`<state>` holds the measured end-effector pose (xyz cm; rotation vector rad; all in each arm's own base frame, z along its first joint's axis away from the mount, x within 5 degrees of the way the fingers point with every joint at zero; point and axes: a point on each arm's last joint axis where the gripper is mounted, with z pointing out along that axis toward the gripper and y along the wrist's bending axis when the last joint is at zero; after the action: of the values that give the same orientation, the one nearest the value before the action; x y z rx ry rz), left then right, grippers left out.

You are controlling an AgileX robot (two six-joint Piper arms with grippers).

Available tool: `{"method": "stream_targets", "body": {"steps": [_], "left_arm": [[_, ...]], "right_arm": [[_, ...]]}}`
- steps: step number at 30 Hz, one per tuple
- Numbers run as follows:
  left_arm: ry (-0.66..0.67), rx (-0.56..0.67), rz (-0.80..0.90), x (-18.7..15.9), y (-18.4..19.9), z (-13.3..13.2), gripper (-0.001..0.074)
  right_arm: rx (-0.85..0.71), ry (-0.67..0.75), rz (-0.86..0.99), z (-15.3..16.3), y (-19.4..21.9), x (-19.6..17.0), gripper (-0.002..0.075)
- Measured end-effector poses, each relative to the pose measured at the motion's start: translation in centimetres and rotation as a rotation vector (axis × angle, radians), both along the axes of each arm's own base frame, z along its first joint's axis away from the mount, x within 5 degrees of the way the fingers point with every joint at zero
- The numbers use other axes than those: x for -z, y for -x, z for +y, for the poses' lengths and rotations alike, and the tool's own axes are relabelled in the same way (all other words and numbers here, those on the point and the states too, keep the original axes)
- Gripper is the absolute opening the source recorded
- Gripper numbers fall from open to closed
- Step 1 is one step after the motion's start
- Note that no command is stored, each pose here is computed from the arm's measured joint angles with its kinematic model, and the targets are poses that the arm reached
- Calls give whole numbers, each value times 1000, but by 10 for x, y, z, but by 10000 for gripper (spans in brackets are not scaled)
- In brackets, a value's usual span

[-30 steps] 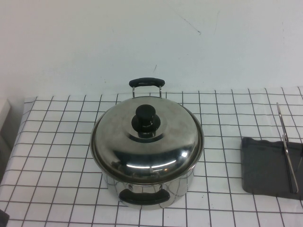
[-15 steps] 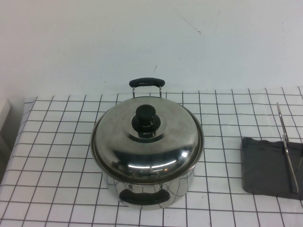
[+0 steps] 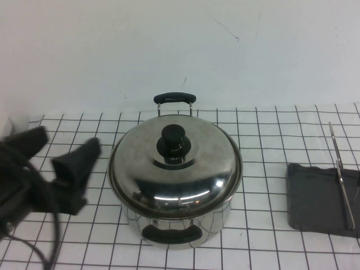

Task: Put pot lid on rack
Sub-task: Open the pot

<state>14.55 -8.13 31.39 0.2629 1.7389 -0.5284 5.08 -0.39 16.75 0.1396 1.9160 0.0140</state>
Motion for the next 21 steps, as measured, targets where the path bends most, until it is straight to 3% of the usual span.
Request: {"method": "stream_targets", "body": {"steps": [6,21], "left_arm": [[-30,154,-37,24,-29,-47,641],[6,196,14,67,-108,-111,641]], "right_arm": [[0,0,0,0,0,0,-3],[0,0,0,0,0,0,-2]]}}
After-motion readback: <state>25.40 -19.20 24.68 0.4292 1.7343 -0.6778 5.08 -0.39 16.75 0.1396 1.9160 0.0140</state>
